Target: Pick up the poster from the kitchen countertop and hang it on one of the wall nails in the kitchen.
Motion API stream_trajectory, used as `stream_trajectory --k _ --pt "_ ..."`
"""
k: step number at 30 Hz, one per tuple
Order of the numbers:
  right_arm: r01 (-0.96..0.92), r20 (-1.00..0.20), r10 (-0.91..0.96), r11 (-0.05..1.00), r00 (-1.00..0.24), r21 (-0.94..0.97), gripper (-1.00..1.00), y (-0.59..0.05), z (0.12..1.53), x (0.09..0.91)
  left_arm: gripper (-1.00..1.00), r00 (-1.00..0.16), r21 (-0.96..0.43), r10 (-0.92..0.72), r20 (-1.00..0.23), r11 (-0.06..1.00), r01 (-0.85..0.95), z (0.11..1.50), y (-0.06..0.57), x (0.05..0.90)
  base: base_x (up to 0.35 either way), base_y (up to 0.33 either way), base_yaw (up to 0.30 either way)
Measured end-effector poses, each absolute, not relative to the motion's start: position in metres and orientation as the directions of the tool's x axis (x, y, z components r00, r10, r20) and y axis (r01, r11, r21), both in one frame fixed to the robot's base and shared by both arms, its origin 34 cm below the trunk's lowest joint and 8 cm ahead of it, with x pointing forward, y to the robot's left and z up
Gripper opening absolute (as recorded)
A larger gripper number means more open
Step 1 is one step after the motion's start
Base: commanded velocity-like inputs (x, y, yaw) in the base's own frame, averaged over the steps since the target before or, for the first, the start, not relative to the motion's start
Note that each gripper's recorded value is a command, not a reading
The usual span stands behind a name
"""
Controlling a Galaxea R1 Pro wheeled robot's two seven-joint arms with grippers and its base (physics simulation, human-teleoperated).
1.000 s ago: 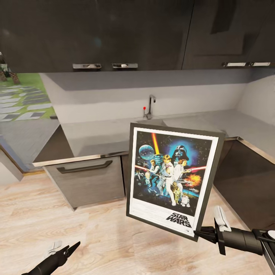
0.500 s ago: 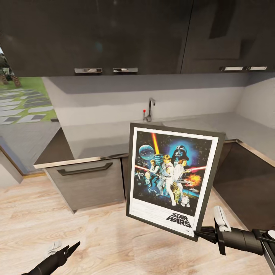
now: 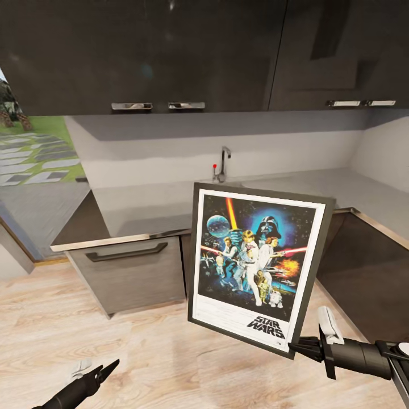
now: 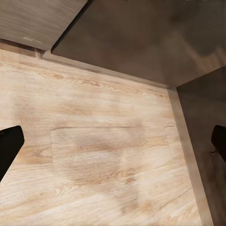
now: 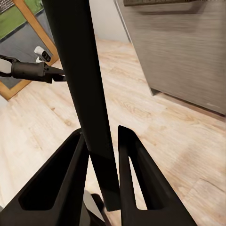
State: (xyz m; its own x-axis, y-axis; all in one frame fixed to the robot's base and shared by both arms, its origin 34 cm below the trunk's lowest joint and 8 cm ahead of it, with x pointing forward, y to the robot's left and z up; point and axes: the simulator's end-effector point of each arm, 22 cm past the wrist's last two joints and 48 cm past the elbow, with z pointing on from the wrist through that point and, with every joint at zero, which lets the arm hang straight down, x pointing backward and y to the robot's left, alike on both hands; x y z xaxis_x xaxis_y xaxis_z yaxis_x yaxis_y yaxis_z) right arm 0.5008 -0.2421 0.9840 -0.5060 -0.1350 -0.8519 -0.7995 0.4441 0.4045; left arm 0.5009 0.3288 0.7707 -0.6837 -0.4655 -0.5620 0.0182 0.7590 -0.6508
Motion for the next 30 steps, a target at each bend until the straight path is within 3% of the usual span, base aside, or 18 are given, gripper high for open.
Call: stream_trajectory --k 30 --pt "-0.812 -0.867 -0.135 0.443 -0.480 0.380 -1.00 -0.242 0.996 0.501 1.00 -0.671 -0.648 -0.471 -0.572 0.761 0.018 0.778 0.333 0.502 0.000 0.000 0.000"
